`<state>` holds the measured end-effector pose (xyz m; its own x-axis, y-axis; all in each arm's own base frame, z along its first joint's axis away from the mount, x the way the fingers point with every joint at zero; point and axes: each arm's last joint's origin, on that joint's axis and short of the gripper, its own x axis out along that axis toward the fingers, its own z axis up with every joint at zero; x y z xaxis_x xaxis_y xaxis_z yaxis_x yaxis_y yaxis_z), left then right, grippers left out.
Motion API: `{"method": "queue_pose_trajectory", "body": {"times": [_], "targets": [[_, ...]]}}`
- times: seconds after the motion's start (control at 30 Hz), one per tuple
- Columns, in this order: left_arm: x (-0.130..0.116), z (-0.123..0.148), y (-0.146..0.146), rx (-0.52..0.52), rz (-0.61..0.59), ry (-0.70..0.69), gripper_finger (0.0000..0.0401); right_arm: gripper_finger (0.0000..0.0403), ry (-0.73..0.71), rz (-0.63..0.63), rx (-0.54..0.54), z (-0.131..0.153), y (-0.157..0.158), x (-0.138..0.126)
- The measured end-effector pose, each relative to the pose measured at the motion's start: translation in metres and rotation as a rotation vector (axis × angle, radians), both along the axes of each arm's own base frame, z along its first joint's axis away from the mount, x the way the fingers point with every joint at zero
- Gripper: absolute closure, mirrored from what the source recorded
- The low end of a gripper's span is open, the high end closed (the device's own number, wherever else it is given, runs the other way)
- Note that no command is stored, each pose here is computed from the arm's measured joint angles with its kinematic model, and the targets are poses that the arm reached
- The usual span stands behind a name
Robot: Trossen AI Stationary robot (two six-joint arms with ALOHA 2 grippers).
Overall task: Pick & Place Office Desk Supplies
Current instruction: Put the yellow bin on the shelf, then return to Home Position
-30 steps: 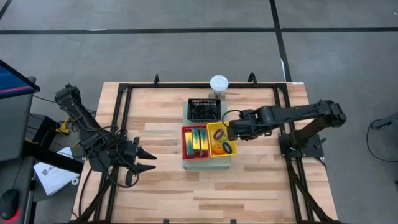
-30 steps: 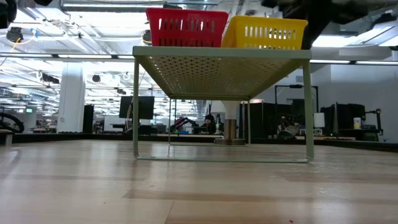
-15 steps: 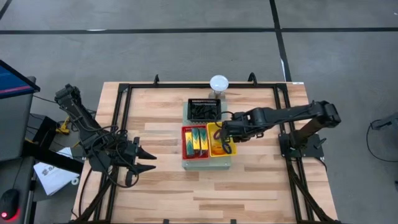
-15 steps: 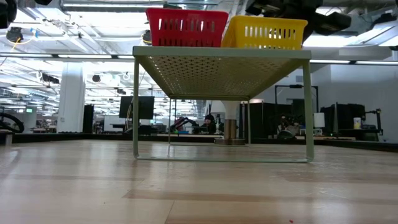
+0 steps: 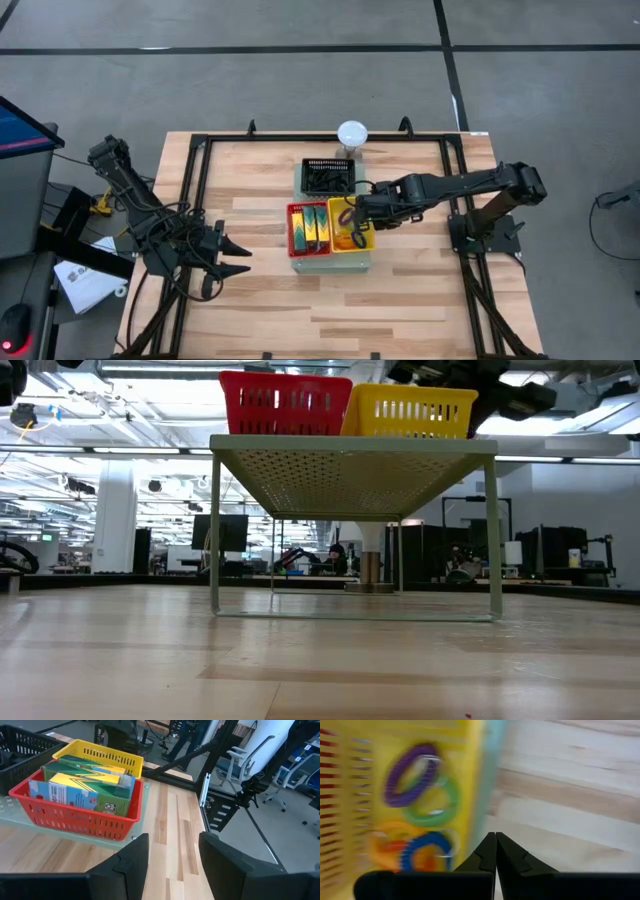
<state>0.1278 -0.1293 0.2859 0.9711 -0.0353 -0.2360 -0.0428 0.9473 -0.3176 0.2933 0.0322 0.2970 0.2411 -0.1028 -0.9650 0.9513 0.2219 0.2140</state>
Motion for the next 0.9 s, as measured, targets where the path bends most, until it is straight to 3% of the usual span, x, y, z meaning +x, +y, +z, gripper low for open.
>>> {"method": "queue_pose_trajectory", "body": {"times": [0.23, 0.43, 0.57, 0.73, 0.9], "targets": [[0.0, 0.0, 0.0, 0.0, -0.01, 0.003, 0.0233, 0.0403, 0.101, 0.007, -0.014, 0.005, 0.0, -0.018], [-0.002, 0.001, 0.007, 0.054, -0.021, 0.012, 0.0234, 0.0403, 0.125, -0.019, -0.053, 0.027, 0.009, -0.054], [-0.008, 0.017, 0.031, 0.096, -0.015, -0.056, 0.025, 0.0403, 0.05, -0.062, -0.075, 0.043, 0.02, -0.075], [-0.014, 0.035, 0.075, 0.135, -0.026, -0.148, 0.0281, 0.0403, 0.002, -0.065, -0.087, 0.047, 0.036, -0.084], [-0.004, 0.017, 0.109, 0.132, -0.064, -0.191, 0.03, 0.0403, -0.04, -0.053, -0.106, 0.044, 0.053, -0.081]]}}
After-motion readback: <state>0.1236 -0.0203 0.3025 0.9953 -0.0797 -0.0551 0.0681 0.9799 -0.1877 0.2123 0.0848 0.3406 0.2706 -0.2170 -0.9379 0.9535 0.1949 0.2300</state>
